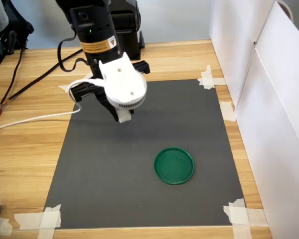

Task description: Grasp a white terminal and put it in the green lid.

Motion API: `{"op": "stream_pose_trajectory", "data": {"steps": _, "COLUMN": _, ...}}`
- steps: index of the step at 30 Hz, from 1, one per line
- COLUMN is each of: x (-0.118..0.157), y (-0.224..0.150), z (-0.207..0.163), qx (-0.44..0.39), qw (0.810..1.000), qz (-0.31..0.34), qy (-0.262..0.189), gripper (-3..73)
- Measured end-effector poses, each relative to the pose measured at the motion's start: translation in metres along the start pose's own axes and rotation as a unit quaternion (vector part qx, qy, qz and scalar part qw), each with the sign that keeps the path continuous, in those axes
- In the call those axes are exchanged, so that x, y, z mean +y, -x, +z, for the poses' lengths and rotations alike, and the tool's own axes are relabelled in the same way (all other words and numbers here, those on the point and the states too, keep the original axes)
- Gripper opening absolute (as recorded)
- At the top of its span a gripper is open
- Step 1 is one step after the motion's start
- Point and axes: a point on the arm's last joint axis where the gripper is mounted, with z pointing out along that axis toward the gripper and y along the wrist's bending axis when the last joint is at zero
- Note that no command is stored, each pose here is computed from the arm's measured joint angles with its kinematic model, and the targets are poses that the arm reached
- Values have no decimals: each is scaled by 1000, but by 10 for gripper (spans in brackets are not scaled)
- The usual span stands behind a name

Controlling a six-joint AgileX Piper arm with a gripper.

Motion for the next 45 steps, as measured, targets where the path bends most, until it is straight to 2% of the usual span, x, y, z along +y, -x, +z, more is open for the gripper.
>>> {"op": "stream_pose_trajectory", "data": {"steps": 5, "x": 18, "y": 37, "z": 14, "qx": 2, "qw": 999, "qz": -41, "qy": 19, "gripper": 315}}
{"op": "stream_pose_trajectory", "data": {"steps": 9, "x": 36, "y": 59, "z": 44, "qx": 19, "qw": 997, "qz": -65, "qy": 38, "gripper": 315}}
{"op": "stream_pose_trajectory", "data": {"steps": 15, "x": 46, "y": 64, "z": 94, "qx": 69, "qw": 994, "qz": -76, "qy": 48, "gripper": 315}}
{"op": "stream_pose_trajectory", "data": {"steps": 19, "x": 45, "y": 62, "z": 113, "qx": 89, "qw": 992, "qz": -81, "qy": 45, "gripper": 315}}
{"op": "stream_pose_trajectory", "data": {"steps": 31, "x": 43, "y": 62, "z": 119, "qx": 89, "qw": 992, "qz": -87, "qy": 35, "gripper": 318}}
{"op": "stream_pose_trajectory", "data": {"steps": 39, "x": 42, "y": 65, "z": 118, "qx": 76, "qw": 993, "qz": -87, "qy": 29, "gripper": 492}}
{"op": "stream_pose_trajectory", "data": {"steps": 45, "x": 41, "y": 68, "z": 99, "qx": 50, "qw": 995, "qz": -88, "qy": 19, "gripper": 519}}
